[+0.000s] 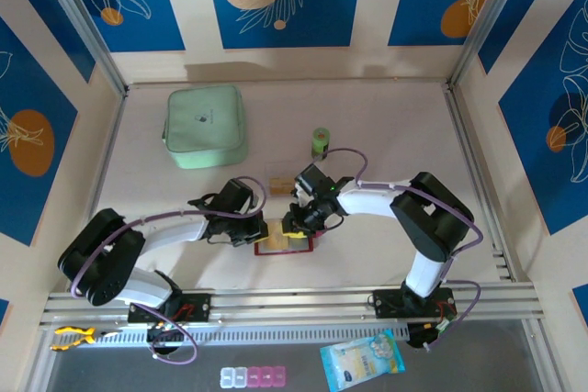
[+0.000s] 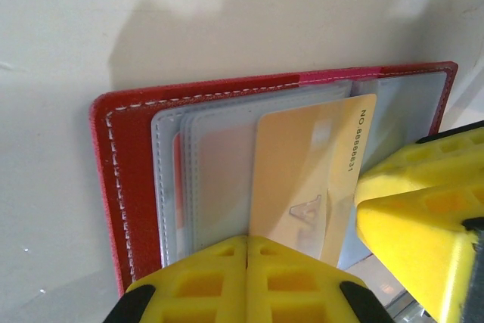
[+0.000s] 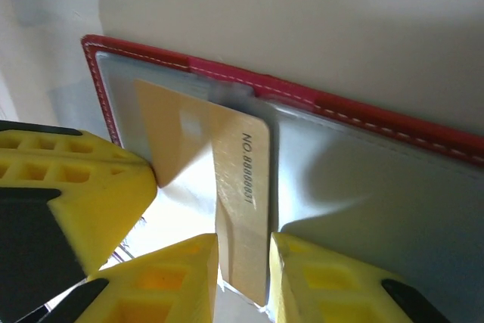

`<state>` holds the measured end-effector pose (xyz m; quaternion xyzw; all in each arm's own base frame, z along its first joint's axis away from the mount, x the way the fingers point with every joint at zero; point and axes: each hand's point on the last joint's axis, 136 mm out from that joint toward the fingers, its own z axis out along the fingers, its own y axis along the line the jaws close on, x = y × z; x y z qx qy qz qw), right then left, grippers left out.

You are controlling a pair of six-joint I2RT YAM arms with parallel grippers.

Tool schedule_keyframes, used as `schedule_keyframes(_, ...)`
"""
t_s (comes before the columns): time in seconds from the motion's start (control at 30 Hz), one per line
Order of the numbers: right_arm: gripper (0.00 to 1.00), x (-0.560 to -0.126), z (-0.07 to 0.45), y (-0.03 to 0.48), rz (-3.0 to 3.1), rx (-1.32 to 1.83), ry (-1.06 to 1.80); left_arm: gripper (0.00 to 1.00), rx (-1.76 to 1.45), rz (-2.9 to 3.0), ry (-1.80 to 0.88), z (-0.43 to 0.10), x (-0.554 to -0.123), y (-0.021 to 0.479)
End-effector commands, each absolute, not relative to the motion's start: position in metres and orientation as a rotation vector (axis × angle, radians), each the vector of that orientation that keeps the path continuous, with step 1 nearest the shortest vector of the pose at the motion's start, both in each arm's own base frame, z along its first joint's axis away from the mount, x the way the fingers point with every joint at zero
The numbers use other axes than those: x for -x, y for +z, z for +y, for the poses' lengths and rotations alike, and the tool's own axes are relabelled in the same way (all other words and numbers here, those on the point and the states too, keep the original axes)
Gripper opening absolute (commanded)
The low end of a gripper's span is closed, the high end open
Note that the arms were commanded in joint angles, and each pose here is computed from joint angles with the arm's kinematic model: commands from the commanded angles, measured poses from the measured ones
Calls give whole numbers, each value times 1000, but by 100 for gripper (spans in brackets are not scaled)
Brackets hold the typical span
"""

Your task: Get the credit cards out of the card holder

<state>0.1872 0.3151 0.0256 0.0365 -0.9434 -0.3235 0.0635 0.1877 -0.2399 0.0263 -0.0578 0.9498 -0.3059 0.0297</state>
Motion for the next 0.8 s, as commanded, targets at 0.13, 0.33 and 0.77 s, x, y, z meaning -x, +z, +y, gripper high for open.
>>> schedule_keyframes(0.13, 26, -181, 320, 19, -2785, -98, -1009, 3, 176, 2996, -851, -230, -178, 12)
schedule_keyframes(0.33, 25, -182, 322, 22, -2780, -98, -1030, 2, 174, 3000, -849, -230, -178, 11)
schedule_keyframes(0.77, 18, -183, 319, 27, -2797, -95, -1041, 2, 172, 3003, -853, -231, -178, 11)
